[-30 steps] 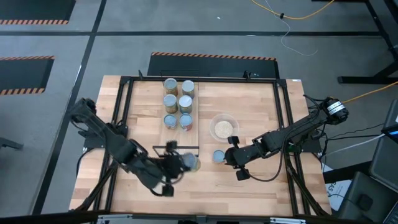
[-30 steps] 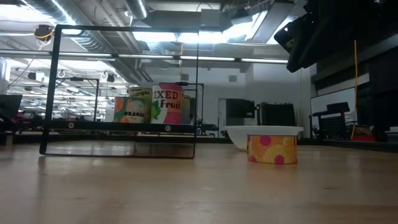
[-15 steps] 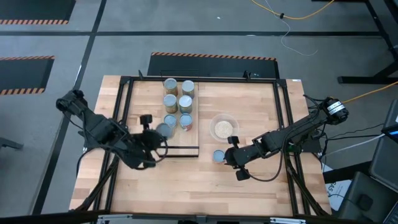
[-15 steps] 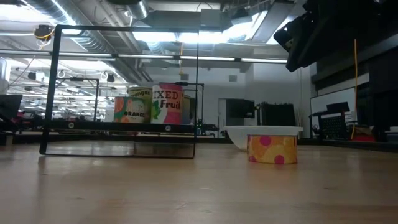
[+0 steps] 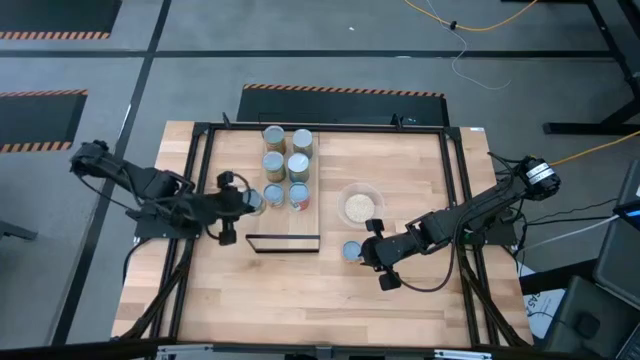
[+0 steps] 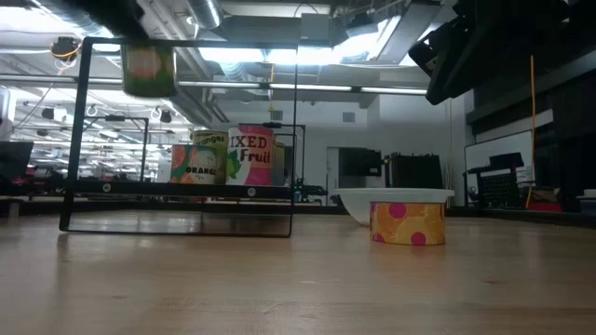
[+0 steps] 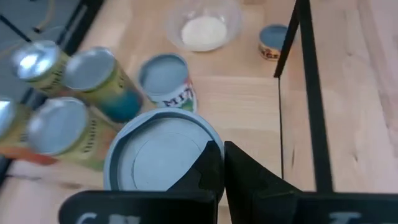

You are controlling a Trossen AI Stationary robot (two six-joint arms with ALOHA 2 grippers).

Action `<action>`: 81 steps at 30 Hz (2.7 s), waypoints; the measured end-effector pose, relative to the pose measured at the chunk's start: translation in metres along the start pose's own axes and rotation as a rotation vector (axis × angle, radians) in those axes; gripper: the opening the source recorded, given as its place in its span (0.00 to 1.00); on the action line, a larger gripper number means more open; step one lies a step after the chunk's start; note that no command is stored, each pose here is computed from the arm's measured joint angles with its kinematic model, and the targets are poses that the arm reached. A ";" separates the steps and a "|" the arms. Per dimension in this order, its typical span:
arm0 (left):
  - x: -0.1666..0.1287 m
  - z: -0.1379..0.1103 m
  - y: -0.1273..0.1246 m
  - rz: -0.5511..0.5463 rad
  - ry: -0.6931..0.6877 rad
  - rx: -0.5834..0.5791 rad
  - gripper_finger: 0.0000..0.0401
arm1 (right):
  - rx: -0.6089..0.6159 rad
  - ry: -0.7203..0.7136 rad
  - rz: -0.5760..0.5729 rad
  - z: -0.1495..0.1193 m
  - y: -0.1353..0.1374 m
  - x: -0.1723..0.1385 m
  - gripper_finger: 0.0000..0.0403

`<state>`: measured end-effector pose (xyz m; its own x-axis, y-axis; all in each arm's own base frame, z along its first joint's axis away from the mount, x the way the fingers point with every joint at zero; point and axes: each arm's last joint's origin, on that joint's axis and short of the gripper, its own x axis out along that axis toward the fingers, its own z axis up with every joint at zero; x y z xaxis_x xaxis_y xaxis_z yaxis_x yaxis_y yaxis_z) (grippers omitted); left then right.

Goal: Pick and place cans onto a shelf
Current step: Put the small canned peaches on the shelf, then put the small canned pineapple on the shelf

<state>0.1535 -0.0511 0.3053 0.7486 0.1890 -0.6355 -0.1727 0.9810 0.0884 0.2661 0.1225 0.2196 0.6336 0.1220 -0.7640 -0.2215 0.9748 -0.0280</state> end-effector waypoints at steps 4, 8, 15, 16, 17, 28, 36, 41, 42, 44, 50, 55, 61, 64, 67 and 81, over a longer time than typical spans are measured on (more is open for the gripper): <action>0.018 -0.018 0.005 -0.088 -0.057 -0.001 0.00 | 0.000 -0.003 0.000 0.000 0.000 0.000 0.26; 0.037 -0.033 0.007 -0.132 -0.067 0.009 0.00 | 0.000 -0.006 0.001 0.001 0.000 0.000 0.26; 0.062 -0.047 0.010 -0.207 -0.079 -0.038 0.00 | 0.002 -0.027 0.004 0.003 0.000 0.000 0.26; 0.065 -0.049 0.009 -0.217 -0.081 -0.041 0.00 | 0.002 -0.026 0.004 0.003 0.000 0.000 0.26; 0.068 -0.051 0.009 -0.224 -0.080 -0.043 0.00 | 0.003 -0.026 0.004 0.003 0.000 0.000 0.26; 0.088 -0.060 0.004 -0.225 0.005 -0.053 0.00 | 0.003 -0.028 0.004 0.003 0.000 0.000 0.26; 0.099 -0.060 -0.001 -0.237 0.022 -0.047 0.01 | 0.003 -0.029 0.004 0.003 0.000 0.000 0.26; 0.099 -0.060 -0.001 -0.233 0.024 -0.050 0.05 | 0.003 -0.029 0.004 0.003 0.000 0.000 0.26; 0.099 -0.061 -0.001 -0.232 0.028 -0.051 0.06 | 0.003 -0.029 0.004 0.003 0.000 0.000 0.26; 0.099 -0.061 -0.001 -0.232 0.030 -0.059 0.09 | 0.003 -0.029 0.004 0.003 0.000 0.000 0.26; 0.099 -0.061 -0.001 -0.232 0.033 -0.081 0.14 | 0.003 -0.029 0.004 0.003 0.000 0.000 0.26; 0.099 -0.061 -0.001 -0.229 0.032 -0.081 0.17 | 0.003 -0.029 0.004 0.003 0.000 0.000 0.26; 0.099 -0.061 0.000 -0.225 0.031 -0.081 0.16 | 0.003 -0.029 0.004 0.003 0.000 0.000 0.26; 0.099 -0.061 0.000 -0.225 0.029 -0.081 0.17 | 0.003 -0.029 0.004 0.003 0.000 0.000 0.26; 0.099 -0.059 -0.001 -0.228 0.011 -0.085 0.17 | 0.003 -0.029 0.004 0.003 0.000 0.000 0.26; 0.081 -0.048 0.005 -0.232 -0.136 -0.121 0.16 | 0.003 -0.028 0.004 0.003 0.000 0.000 0.26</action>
<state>0.1826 -0.0333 0.2178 0.8544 -0.0274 -0.5189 -0.0561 0.9879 -0.1446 0.2681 0.1234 0.2215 0.6533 0.1315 -0.7456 -0.2222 0.9747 -0.0228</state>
